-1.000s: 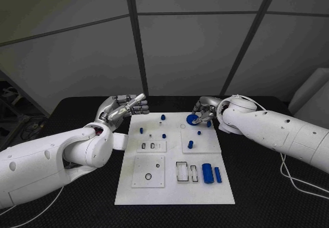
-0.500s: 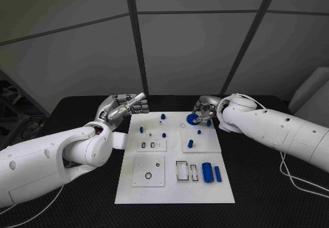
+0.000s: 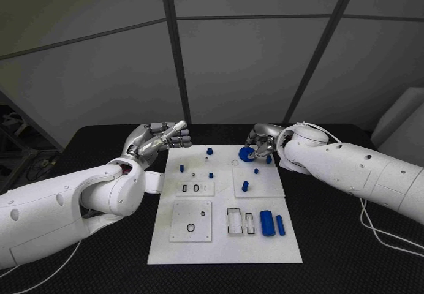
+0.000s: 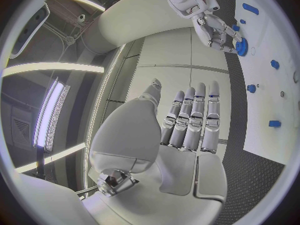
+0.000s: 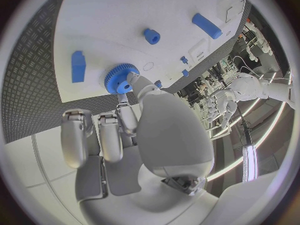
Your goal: Assemble the parts on the task board
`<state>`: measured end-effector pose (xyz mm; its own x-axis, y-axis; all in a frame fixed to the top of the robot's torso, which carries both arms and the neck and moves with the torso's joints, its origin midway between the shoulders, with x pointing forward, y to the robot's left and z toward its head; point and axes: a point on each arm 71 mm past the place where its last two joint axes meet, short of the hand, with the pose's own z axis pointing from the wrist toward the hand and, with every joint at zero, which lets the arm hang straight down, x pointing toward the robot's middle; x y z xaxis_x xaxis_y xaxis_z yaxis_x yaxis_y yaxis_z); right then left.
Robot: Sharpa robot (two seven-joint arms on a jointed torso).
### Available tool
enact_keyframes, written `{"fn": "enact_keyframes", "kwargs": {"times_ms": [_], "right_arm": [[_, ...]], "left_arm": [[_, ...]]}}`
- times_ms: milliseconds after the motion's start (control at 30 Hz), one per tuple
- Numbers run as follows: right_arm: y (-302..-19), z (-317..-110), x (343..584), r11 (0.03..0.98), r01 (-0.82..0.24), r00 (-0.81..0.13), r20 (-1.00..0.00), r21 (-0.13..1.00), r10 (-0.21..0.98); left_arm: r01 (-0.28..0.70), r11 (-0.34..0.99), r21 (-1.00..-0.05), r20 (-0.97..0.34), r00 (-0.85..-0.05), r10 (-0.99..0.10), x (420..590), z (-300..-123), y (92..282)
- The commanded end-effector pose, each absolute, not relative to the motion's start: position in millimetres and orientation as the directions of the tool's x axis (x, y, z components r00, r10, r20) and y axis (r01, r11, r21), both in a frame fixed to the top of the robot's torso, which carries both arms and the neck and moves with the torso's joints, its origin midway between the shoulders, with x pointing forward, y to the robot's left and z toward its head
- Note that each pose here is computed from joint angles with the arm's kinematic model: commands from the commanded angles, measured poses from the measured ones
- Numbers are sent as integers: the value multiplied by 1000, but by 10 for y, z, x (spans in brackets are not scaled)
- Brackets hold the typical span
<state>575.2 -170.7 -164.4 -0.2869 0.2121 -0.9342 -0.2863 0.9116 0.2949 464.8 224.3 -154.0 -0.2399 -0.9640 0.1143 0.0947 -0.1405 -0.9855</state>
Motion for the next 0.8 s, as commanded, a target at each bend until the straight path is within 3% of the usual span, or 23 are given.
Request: {"fn": "enact_keyframes", "kwargs": {"times_ms": [33, 333, 800], "right_arm": [[-1631, -1520, 5717, 891, -357, -171, -957, 281, 234], [-1347, -1387, 5557, 856, -459, -79, -970, 239, 229], [-775, -1462, 5513, 827, -518, -98, -975, 220, 198]], "left_arm": [[98, -145, -985, 116, -254, -960, 4645, -1525, 2232], [98, -144, -985, 115, -253, -960, 4647, -1526, 2238], [97, -145, -985, 116, -254, -960, 4658, -1531, 2222]]}}
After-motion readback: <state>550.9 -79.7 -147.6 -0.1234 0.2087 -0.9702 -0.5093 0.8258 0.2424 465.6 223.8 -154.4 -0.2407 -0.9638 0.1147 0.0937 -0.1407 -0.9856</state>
